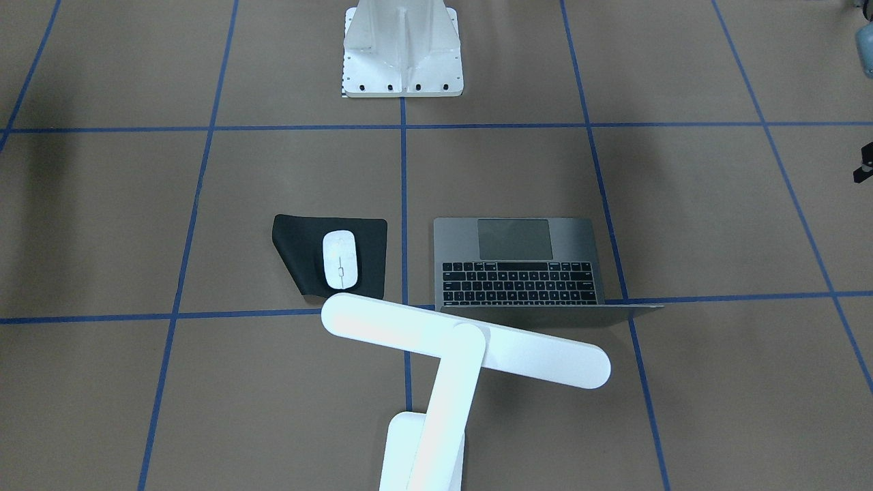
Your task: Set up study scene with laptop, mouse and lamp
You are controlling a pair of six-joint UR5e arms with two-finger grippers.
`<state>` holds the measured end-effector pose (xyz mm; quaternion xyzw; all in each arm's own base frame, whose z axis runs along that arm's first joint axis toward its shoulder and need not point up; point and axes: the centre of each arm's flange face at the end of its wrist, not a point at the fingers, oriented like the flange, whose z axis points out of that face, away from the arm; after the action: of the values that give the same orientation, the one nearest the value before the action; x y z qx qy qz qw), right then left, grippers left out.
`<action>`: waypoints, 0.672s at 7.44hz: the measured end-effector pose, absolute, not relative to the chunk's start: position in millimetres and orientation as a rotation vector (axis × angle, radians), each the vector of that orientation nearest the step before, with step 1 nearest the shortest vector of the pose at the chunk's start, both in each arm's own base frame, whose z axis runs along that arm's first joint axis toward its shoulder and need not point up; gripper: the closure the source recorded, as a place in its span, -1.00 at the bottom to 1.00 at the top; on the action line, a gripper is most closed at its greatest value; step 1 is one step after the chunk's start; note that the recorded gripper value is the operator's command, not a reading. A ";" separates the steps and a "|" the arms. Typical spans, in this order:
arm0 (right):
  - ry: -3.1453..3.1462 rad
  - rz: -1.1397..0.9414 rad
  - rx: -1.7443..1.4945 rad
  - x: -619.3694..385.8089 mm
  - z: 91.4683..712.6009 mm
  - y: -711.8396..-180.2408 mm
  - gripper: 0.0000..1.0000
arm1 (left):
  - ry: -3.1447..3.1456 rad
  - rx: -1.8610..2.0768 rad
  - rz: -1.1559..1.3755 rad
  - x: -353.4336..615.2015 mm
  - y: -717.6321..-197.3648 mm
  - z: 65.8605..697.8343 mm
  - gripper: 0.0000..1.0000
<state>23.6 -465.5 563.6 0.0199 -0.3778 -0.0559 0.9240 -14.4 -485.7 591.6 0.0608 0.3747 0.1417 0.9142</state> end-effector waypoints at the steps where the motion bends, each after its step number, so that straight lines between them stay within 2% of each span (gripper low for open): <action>1: -0.775 -0.116 0.047 24.2 561.9 -465.0 -0.99 | 0.772 0.112 0.281 -23.6 -467.7 605.5 -0.99; 5: -0.774 -0.117 0.059 25.7 557.5 -467.0 -0.99 | 0.773 0.085 0.263 -30.3 -446.0 624.6 -0.99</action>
<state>25.7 -467.0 557.5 0.0288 -0.3772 -0.0570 0.9239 -30.3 -446.0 624.6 0.0415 0.3757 0.1280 0.9169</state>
